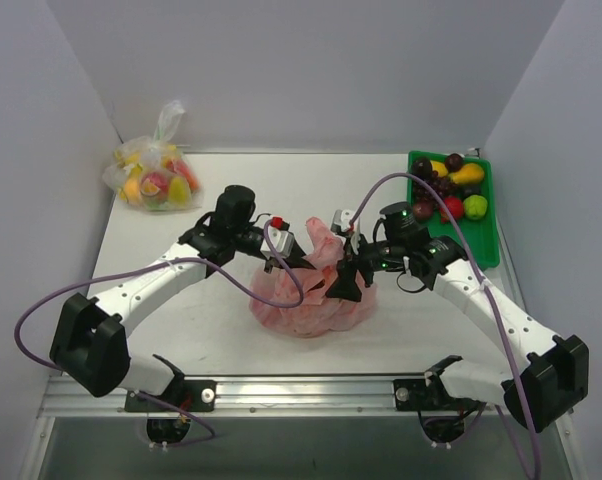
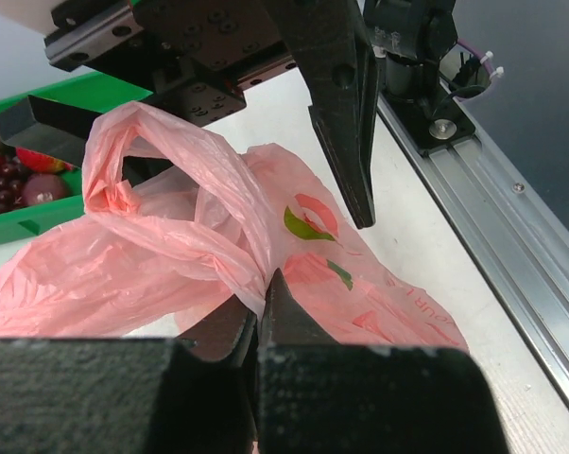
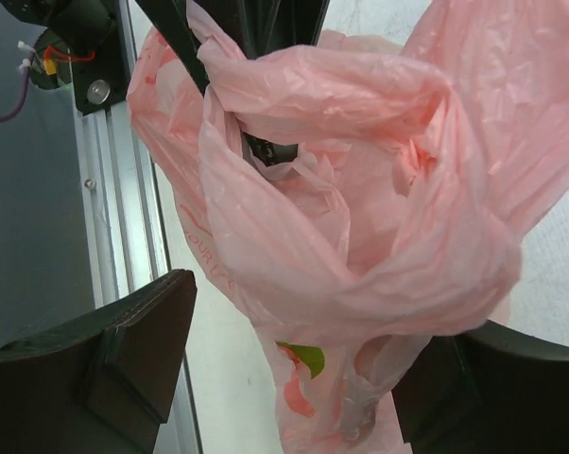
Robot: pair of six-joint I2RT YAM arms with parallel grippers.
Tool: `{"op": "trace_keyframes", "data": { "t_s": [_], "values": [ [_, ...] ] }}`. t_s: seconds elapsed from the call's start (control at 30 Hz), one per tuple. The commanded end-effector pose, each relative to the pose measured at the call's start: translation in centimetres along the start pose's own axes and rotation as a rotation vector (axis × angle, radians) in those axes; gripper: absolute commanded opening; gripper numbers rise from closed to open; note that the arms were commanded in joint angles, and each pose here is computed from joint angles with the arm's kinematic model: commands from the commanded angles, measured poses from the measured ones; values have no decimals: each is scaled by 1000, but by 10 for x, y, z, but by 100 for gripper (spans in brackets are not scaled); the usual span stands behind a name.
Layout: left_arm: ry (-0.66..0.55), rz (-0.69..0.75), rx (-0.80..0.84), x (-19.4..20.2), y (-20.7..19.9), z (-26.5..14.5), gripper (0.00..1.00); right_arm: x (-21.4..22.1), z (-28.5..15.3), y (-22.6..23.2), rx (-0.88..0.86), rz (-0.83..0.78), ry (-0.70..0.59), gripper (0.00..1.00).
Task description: Place the fake fruits into the plastic bag and tie a complex knot
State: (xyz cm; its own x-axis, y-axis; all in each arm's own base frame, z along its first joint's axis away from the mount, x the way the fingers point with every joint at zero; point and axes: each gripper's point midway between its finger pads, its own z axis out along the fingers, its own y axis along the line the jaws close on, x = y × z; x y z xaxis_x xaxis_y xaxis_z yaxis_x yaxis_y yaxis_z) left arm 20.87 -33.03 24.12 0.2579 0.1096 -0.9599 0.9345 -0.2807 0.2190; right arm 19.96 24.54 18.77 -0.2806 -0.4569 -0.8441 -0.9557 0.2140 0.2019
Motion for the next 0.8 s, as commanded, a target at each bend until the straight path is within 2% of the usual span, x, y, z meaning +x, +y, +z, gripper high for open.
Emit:
{"op": "trace_keyframes", "data": {
  "t_s": [0.0,0.17,0.37,0.57,0.6,0.67,0.7,0.77],
  "values": [
    [-33,64,19,-15,6,3,0,-11,-3,1,-9,-37,-47,76],
    [-36,65,78,-14,-1,10,0,-24,1,-1,-28,-48,-76,76],
    [-8,55,132,-4,-5,15,0,-27,5,2,-66,-52,-79,69],
    [35,62,150,11,-6,15,2,-27,7,5,-80,-46,-78,51],
    [40,83,155,14,-6,16,2,-27,6,5,-79,-48,-80,45],
    [60,75,167,18,-10,16,2,-27,6,6,-80,-50,-79,40],
    [62,78,173,20,-10,17,2,-26,6,6,-81,-52,-79,33],
    [62,79,175,19,-9,18,2,-26,6,5,-78,-54,-75,29]
  ]
}}
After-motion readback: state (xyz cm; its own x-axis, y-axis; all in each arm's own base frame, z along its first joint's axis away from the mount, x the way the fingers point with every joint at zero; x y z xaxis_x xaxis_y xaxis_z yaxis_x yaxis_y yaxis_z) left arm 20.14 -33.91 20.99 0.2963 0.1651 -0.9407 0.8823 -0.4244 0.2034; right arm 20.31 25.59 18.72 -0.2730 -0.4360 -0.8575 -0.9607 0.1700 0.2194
